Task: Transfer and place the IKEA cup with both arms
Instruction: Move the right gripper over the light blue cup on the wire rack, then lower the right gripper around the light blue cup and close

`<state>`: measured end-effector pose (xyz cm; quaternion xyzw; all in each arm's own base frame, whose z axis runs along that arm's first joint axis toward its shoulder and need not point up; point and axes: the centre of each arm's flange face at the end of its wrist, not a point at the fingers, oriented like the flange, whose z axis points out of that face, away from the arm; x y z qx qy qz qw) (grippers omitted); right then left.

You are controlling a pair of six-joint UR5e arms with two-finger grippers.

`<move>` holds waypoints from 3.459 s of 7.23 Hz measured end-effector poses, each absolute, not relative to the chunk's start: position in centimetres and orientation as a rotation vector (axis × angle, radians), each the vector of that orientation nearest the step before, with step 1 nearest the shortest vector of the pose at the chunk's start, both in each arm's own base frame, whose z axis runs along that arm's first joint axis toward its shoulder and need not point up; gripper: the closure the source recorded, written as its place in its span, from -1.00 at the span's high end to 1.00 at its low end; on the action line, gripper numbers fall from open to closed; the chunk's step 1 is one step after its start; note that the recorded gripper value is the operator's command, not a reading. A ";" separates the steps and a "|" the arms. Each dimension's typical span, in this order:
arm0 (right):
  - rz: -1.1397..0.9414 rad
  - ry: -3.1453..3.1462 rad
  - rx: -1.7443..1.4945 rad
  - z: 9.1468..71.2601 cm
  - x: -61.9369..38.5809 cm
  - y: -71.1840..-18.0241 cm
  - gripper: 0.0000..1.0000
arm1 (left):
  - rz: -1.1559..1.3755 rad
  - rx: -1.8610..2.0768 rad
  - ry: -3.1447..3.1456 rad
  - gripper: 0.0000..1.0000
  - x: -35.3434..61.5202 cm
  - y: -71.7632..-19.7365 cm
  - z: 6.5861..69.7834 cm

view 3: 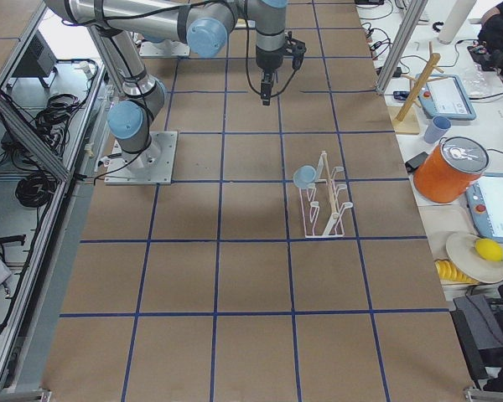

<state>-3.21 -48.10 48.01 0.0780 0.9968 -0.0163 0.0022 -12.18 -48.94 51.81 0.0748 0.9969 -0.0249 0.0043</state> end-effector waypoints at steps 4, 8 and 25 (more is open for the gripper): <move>-0.142 3.132 -0.009 44.4 -13.2 -51.5 1.00 | -0.082 0.228 3.128 1.00 -12.1 -49.0 51.9; -0.247 3.022 -0.179 38.9 -17.8 -55.1 1.00 | -0.082 0.227 3.130 1.00 -12.0 -48.9 51.9; -0.209 2.929 -0.251 29.6 -20.5 -58.3 1.00 | -0.081 0.225 3.130 1.00 -11.9 -48.9 51.9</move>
